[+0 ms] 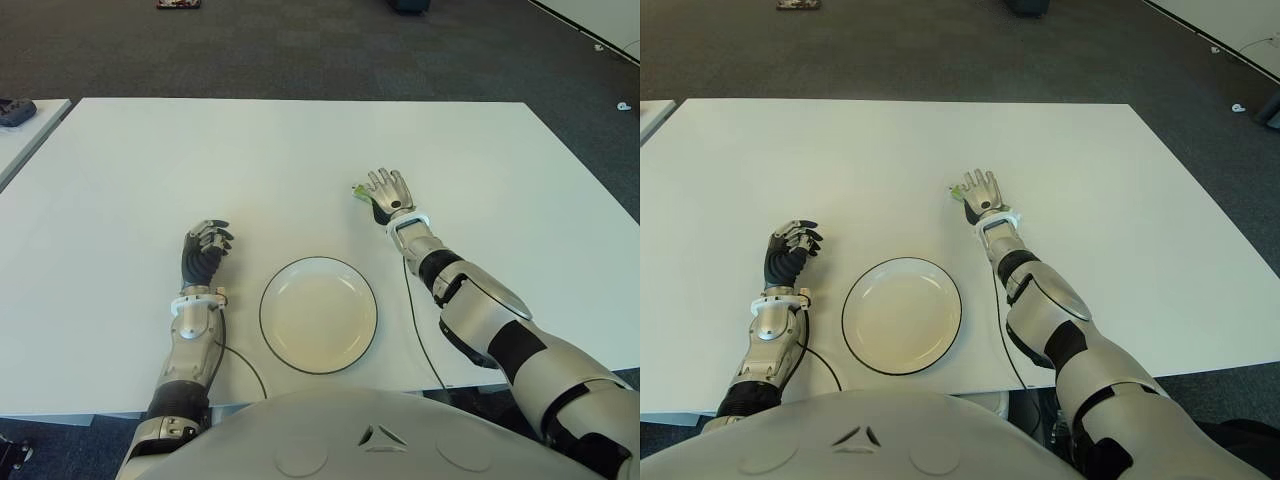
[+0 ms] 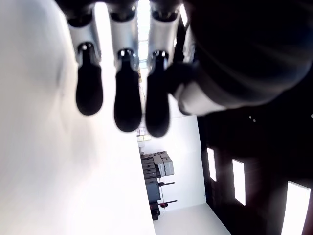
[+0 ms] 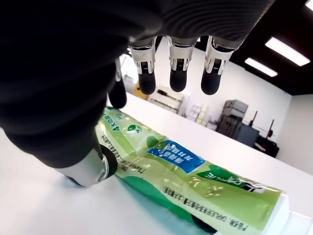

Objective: Put the toothpaste on the table into the plate.

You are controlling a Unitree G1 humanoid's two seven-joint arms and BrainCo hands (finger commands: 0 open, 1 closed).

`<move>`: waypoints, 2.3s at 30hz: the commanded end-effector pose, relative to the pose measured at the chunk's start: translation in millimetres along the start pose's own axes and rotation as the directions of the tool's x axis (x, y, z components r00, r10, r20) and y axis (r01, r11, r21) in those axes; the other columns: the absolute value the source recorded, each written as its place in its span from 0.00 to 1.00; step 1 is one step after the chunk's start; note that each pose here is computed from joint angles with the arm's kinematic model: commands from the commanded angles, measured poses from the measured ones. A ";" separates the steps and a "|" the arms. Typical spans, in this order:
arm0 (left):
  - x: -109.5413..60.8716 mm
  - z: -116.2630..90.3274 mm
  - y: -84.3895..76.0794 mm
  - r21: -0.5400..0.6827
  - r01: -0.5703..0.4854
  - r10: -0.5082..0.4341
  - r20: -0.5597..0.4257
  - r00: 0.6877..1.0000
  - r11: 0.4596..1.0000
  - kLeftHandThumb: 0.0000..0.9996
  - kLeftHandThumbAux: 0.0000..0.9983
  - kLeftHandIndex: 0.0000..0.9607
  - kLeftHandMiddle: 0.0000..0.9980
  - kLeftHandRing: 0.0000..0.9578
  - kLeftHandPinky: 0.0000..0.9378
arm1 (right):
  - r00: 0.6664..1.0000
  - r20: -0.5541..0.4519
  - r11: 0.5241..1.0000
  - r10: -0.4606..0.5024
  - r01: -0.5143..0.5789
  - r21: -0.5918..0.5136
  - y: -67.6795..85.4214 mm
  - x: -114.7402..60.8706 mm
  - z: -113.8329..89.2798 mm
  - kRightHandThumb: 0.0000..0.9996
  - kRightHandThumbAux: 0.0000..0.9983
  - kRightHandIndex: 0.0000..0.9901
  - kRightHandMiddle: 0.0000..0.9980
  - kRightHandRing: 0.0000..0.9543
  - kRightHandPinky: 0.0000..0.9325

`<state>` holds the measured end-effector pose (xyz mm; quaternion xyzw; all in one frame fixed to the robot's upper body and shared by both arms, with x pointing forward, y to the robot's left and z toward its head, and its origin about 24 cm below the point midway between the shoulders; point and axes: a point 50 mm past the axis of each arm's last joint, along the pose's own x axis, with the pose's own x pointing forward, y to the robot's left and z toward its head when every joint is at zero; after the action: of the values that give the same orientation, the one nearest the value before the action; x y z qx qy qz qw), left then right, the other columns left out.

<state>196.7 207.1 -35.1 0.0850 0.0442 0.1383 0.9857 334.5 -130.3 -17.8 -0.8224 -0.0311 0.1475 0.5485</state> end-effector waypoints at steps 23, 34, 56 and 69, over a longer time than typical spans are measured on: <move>-3.4 -7.8 1.3 0.017 0.003 -0.002 -0.061 0.998 1.000 0.83 0.68 0.42 0.50 0.67 0.66 | 0.994 -0.057 0.956 0.094 -0.074 0.283 36.2 -22.1 2.5 0.70 0.73 0.43 0.35 0.34 0.35; -2.4 -8.6 3.6 0.020 -0.002 0.003 -0.067 0.998 1.000 0.83 0.68 0.42 0.50 0.67 0.67 | 0.989 -0.135 0.913 0.063 -0.002 0.409 24.1 -14.3 -7.2 0.70 0.73 0.43 0.32 0.33 0.37; -3.4 -7.3 4.2 0.016 -0.018 0.019 -0.028 0.999 1.000 0.83 0.68 0.43 0.49 0.67 0.67 | 0.965 -0.263 0.754 0.010 0.165 0.636 1.9 -2.8 -22.9 0.84 0.69 0.41 0.50 0.67 0.75; -3.4 -9.5 5.5 0.039 -0.019 0.021 -0.042 0.999 0.999 0.83 0.68 0.43 0.50 0.67 0.66 | 0.948 -0.308 0.650 -0.078 0.282 0.705 -19.0 5.0 -27.2 0.84 0.69 0.40 0.59 0.82 0.89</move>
<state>196.1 211.4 -33.5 0.0917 0.0345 0.1433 0.9848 341.5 -152.6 -4.0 -0.5569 0.0442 -0.0013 0.8294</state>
